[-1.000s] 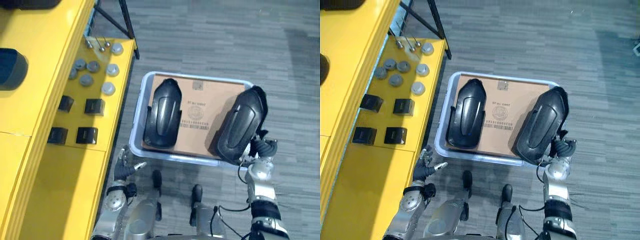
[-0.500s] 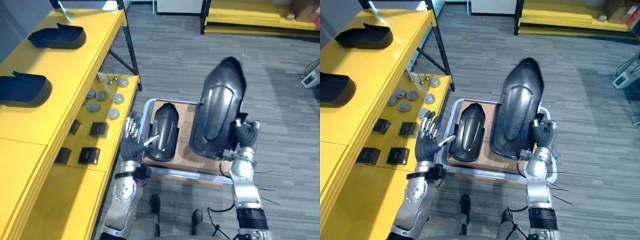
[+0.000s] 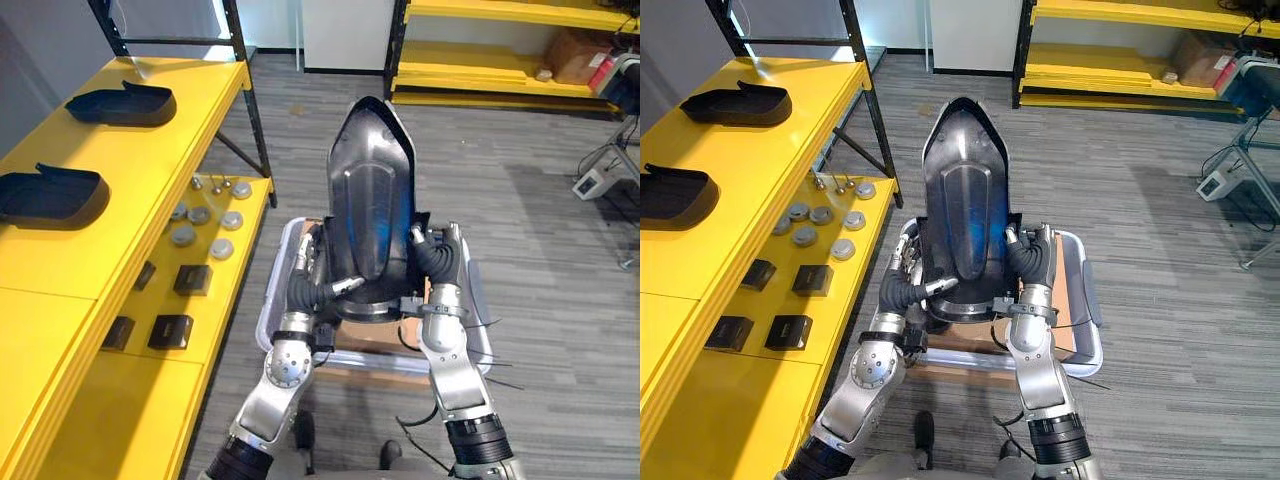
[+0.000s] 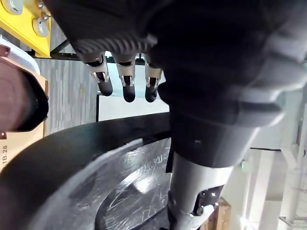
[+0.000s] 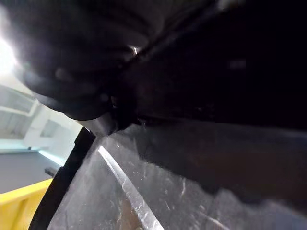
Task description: Walk over and take plastic housings, then place them on the shelf
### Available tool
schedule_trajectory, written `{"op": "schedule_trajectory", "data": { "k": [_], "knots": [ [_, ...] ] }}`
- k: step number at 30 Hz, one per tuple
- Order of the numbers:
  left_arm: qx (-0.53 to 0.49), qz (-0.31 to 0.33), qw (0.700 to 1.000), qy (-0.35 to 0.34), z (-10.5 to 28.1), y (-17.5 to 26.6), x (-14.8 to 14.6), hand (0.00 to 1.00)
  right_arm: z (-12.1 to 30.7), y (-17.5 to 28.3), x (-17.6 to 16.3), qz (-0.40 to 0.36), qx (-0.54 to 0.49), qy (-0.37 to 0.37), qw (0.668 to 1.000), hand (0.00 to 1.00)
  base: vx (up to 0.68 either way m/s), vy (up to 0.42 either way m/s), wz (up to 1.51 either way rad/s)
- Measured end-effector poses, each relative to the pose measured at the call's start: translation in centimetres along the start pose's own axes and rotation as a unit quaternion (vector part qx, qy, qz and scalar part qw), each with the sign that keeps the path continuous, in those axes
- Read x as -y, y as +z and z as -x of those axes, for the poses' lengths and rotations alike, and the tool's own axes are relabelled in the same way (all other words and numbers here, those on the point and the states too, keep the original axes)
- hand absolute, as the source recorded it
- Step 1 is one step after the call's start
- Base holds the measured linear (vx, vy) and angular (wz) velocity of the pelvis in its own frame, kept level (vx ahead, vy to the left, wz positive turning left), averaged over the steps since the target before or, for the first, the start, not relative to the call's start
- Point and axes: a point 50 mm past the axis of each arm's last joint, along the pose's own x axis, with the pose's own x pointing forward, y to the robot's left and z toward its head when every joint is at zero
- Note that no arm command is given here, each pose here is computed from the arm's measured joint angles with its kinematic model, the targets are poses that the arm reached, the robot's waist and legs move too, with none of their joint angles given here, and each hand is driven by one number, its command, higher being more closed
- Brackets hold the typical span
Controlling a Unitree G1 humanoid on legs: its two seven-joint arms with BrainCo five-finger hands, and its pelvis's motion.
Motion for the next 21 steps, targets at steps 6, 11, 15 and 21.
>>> {"op": "schedule_trajectory", "data": {
  "k": [6, 11, 15, 21],
  "knots": [
    [-0.016, 0.014, 1.000, -0.012, -0.2, -0.5, 0.2, 1.00, 0.2, -0.1, -0.3, 0.003, 0.004, 0.022, 1.000, 0.00, 0.00, 0.000, 0.00],
    [-0.037, 0.022, 0.999, 0.018, -0.4, -1.2, -0.9, 1.00, 0.7, 0.4, -1.5, -0.019, 0.014, 0.073, 0.997, 0.00, 0.00, -0.004, -0.02],
    [-0.040, 0.025, 0.999, 0.024, -0.4, -1.3, -1.3, 1.00, 0.8, 0.7, -1.8, -0.031, 0.023, 0.082, 0.996, 0.00, 0.00, 0.001, 0.02],
    [-0.020, 0.002, 0.999, 0.039, -0.5, -0.6, -2.4, 1.00, 0.6, 0.7, -1.2, -0.080, 0.022, 0.103, 0.991, 0.00, 0.00, 0.000, 0.00]
  ]
}}
